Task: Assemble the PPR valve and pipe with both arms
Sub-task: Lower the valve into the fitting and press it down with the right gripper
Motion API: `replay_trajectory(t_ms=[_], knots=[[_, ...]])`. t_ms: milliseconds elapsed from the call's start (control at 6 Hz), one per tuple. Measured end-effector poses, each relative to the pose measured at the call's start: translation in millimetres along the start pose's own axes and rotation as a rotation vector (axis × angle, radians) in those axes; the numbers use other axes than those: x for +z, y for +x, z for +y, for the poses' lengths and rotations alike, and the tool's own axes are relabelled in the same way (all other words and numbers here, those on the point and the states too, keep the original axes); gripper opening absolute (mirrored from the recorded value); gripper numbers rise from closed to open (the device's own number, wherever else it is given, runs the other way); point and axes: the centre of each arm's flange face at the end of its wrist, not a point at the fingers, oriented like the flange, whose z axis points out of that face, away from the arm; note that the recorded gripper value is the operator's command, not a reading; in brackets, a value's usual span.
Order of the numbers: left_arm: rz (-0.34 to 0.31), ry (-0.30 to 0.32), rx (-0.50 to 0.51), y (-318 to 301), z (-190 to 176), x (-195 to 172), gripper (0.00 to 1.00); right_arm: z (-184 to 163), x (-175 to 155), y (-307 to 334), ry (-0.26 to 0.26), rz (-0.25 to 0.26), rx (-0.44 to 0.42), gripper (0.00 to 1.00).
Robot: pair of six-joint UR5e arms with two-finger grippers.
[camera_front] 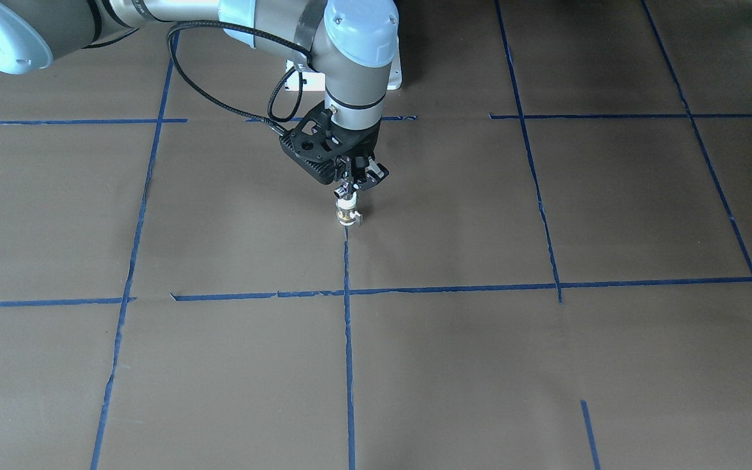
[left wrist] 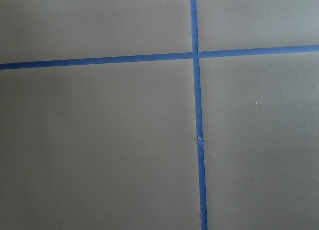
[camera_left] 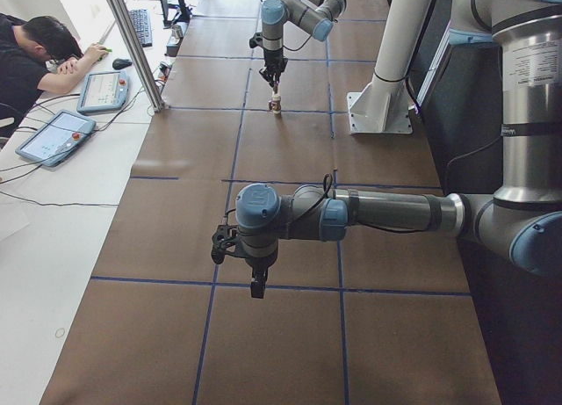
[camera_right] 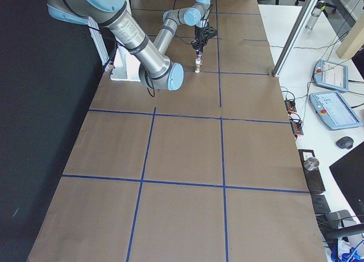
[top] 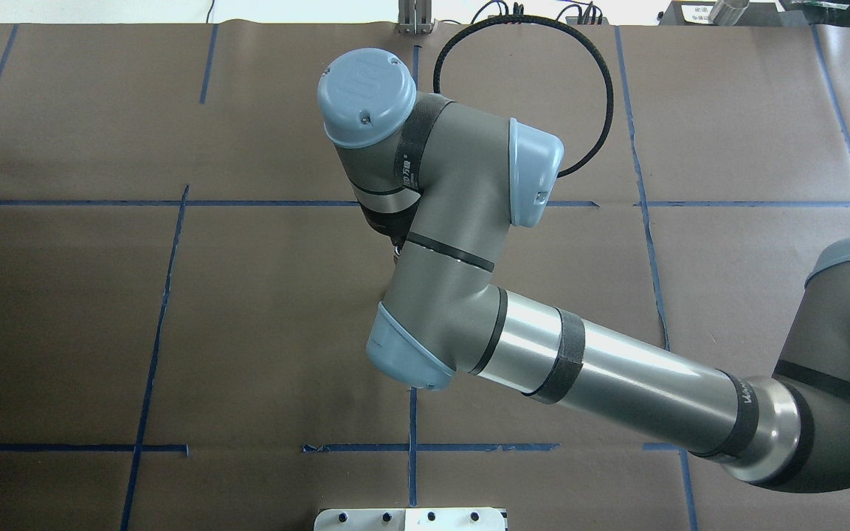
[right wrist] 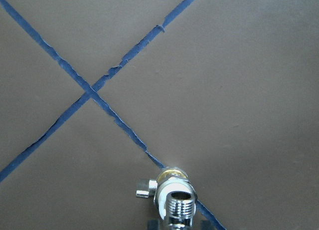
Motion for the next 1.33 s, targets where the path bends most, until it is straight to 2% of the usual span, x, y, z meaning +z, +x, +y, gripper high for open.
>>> replay_trajectory(t_ms=[1333], knots=[[0.0,0.0,0.0,0.0,0.0,0.0,1.0,5.2,10.3,3.8,0.012,0.011,-0.016,0.0]])
